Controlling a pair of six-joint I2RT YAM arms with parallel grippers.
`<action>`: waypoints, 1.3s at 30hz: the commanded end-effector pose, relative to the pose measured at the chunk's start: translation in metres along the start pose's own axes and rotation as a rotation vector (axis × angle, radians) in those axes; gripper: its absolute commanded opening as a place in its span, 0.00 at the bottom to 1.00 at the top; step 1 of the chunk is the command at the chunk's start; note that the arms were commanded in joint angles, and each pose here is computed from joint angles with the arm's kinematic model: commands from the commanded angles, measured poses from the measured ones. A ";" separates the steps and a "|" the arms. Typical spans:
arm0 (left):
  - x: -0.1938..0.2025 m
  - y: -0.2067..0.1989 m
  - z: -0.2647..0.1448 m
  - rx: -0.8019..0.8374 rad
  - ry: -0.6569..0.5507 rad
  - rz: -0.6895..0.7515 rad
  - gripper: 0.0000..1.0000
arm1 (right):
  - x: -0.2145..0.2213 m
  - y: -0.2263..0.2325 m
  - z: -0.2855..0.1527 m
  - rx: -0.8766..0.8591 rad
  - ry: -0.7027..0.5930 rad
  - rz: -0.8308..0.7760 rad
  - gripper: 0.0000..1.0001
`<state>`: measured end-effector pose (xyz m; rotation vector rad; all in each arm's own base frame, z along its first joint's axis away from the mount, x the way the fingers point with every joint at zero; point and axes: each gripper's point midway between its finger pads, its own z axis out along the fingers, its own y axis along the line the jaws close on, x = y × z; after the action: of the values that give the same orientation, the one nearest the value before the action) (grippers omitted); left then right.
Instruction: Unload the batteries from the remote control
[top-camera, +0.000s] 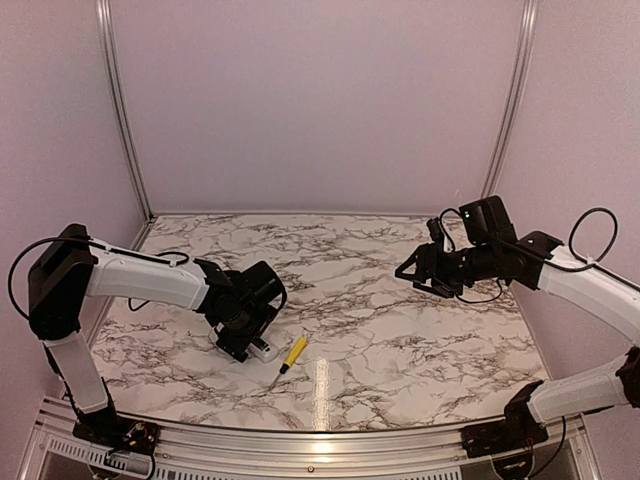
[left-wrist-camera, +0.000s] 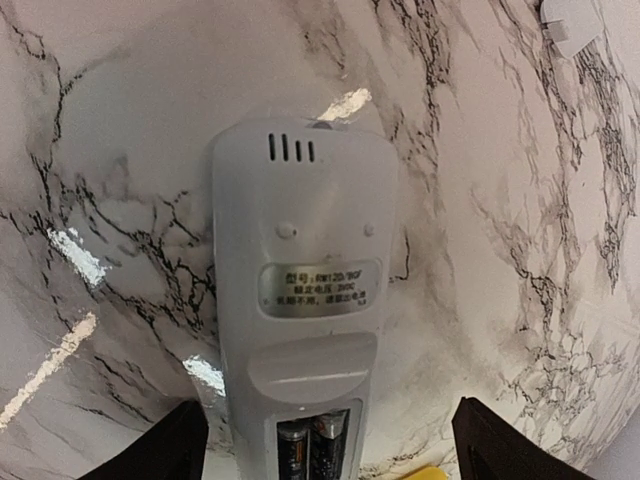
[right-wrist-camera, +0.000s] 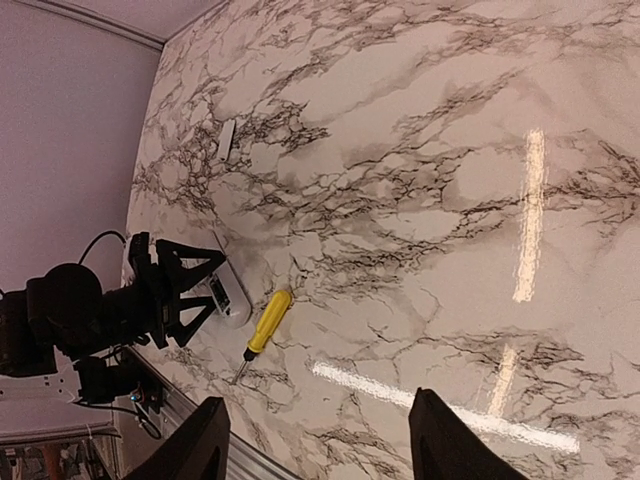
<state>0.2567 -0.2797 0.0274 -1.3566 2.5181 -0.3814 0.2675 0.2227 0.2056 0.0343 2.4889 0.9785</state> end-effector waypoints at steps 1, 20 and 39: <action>-0.014 0.006 -0.009 0.002 -0.054 0.088 0.90 | 0.004 -0.010 -0.004 0.039 -0.005 -0.002 0.60; -0.031 -0.025 -0.082 0.189 -0.254 1.111 0.80 | -0.001 -0.011 -0.003 0.069 -0.005 -0.073 0.61; 0.077 0.017 -0.099 0.438 -0.067 1.656 0.75 | 0.020 -0.028 0.017 0.088 0.097 -0.071 0.62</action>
<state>0.1805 -0.3079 0.0976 0.7906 2.4294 -0.3154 0.2638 0.2143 0.1735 -0.0530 2.5786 0.8491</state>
